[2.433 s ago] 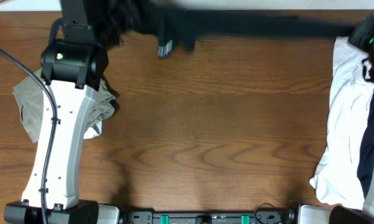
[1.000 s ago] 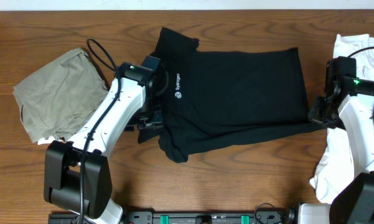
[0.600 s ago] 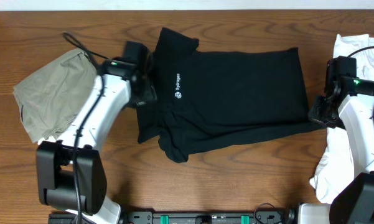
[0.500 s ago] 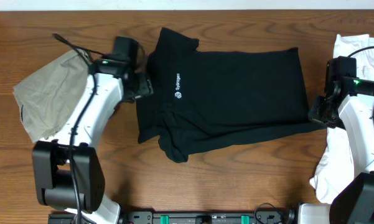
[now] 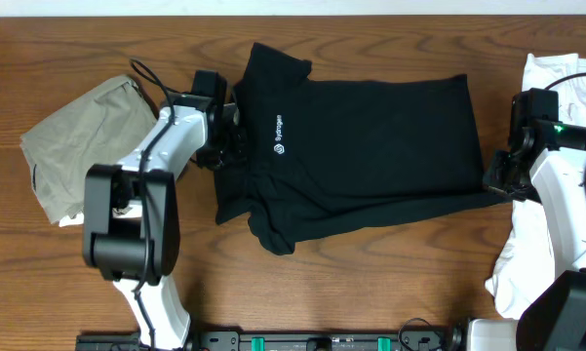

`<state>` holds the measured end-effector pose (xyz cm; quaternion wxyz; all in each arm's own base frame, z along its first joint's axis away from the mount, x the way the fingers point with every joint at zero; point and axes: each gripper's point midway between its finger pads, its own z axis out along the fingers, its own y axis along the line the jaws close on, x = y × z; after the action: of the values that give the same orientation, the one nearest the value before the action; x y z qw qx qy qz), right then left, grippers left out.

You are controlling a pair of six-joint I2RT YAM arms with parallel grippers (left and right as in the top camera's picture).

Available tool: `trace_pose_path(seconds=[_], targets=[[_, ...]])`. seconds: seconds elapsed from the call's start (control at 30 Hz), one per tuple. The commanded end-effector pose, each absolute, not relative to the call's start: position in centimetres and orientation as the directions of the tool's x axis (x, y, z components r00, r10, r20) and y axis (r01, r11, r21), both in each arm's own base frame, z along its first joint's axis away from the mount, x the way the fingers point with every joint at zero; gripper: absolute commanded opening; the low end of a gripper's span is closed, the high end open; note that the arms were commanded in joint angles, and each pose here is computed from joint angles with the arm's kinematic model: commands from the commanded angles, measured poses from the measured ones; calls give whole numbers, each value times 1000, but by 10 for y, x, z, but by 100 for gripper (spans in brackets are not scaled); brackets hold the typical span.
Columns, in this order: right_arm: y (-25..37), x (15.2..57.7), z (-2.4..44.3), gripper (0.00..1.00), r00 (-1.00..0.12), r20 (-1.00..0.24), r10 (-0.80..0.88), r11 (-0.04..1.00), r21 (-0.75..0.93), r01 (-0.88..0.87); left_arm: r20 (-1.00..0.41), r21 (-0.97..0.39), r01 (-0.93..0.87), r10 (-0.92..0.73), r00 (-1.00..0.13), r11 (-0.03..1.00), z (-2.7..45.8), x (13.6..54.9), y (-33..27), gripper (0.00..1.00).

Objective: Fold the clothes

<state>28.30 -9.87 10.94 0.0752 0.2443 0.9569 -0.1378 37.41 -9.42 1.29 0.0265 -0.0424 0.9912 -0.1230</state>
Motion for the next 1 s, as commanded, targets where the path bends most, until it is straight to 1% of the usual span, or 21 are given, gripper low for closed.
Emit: trace_pose_path(seconds=[0.0,0.1,0.2,0.27,0.33,0.5,0.6,0.7,0.8,0.83,0.87,0.97], targets=[[-103,281,110,1,-853,-219,473,825,-230,516,-6,-252,-66,-70,-998,966,-5,371,-95,22],[-103,280,110,1,-854,-216,473,825,-232,516,3,-230,-79,-80,-997,970,-20,374,-88,22],[-103,277,110,2,-857,-203,474,826,-237,512,-17,-111,-112,-115,-993,987,-31,379,-62,22],[-102,276,110,2,-858,-198,473,826,-239,511,-55,-12,-150,-151,-987,989,-32,385,-38,22],[-102,276,110,2,-858,-199,473,826,-239,511,-97,29,-191,-187,-978,981,-31,394,-22,23],[-103,277,110,3,-857,-203,473,826,-237,512,-164,-1,-230,-227,-960,973,-29,412,-10,23],[-103,278,110,3,-857,-206,473,826,-236,513,-159,-5,-231,-229,-961,973,-29,411,-10,24],[-103,278,110,4,-857,-206,473,825,-236,513,-133,-49,-222,-226,-965,974,-30,407,-19,29],[-103,278,110,4,-857,-206,473,825,-236,513,-111,-154,-206,-224,-968,966,-24,407,-38,38],[-103,278,110,4,-857,-206,473,825,-236,513,-111,-181,-201,-223,-968,963,-21,408,-43,41],[-103,278,110,4,-856,-206,473,825,-236,513,-114,-206,-196,-222,-968,959,-16,409,-47,48],[-103,278,110,4,-856,-208,473,824,-239,513,-153,-233,-183,-222,-963,955,6,415,-50,57]])
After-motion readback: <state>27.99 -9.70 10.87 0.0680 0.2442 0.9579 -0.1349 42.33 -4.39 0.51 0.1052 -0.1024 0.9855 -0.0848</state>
